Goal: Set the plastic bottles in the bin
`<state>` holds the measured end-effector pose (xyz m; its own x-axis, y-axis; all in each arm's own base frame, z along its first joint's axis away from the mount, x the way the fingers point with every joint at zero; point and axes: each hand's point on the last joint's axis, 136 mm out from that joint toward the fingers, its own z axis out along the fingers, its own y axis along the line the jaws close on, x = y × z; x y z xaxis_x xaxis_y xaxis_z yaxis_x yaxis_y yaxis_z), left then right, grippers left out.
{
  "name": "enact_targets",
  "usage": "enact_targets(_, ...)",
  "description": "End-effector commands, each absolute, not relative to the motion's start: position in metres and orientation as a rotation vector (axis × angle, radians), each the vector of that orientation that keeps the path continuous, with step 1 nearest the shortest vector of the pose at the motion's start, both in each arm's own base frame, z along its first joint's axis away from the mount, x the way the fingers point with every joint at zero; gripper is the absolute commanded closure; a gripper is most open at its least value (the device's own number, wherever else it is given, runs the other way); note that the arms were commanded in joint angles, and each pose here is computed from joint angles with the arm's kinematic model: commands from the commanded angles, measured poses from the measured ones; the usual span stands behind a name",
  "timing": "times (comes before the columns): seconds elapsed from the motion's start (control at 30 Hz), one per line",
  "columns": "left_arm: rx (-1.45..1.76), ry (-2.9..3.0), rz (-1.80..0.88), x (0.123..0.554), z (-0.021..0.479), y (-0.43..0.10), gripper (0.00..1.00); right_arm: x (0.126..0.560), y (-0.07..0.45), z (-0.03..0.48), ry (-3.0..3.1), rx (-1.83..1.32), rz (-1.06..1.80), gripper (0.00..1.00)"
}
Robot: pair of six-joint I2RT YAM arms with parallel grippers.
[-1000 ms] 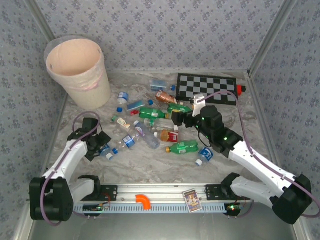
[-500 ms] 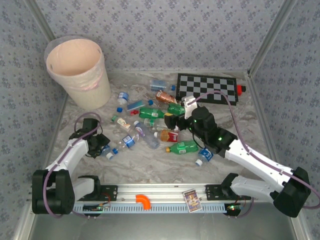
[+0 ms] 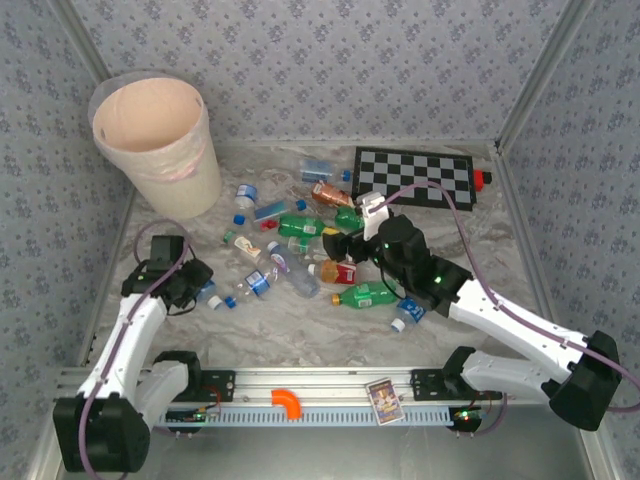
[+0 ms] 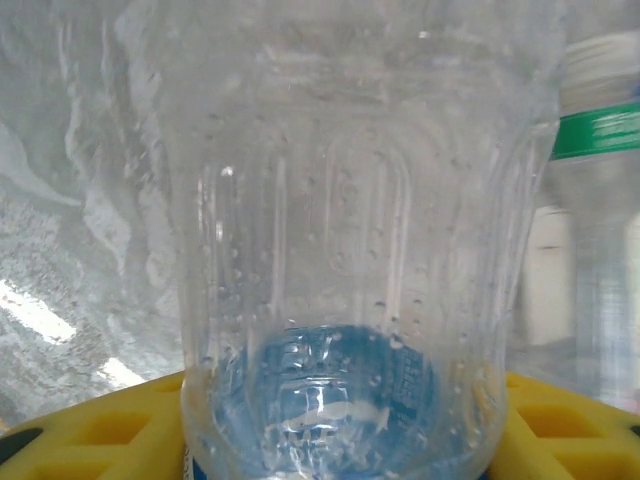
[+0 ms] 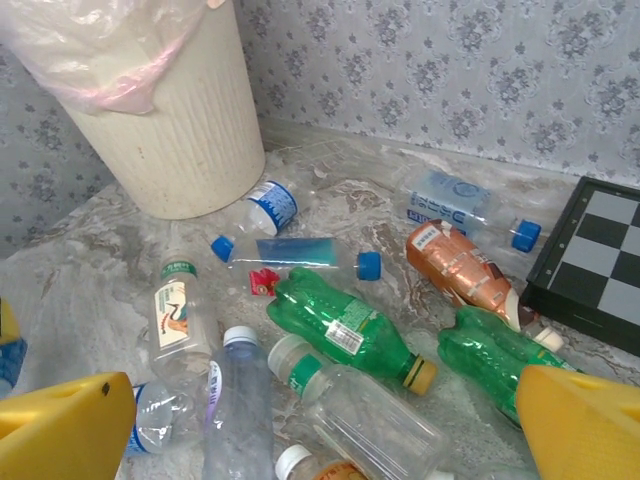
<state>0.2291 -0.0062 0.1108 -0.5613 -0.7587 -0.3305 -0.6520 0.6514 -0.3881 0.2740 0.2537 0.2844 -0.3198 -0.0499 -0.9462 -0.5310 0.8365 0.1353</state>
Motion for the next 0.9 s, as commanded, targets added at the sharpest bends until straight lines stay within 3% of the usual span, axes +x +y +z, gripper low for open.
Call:
enact_targets(0.0,-1.03,2.321,-0.356,0.234,0.159,-0.007,0.43,0.271,0.257,0.306,1.806,-0.442,0.514,0.01)
enact_targets(0.33,-0.812,2.091,-0.339,0.269,0.303,0.003,0.42,0.253,0.277,0.332,1.741,-0.507,0.56,0.0)
enact_targets(0.53,-0.739,1.961,-0.33,0.312,0.38,0.007,0.43,0.241,0.287,0.345,1.708,-0.548,0.552,0.0)
enact_targets(0.87,-0.745,1.846,-0.274,0.404,0.454,0.028,0.42,0.221,0.298,0.363,1.669,-0.611,0.543,0.0)
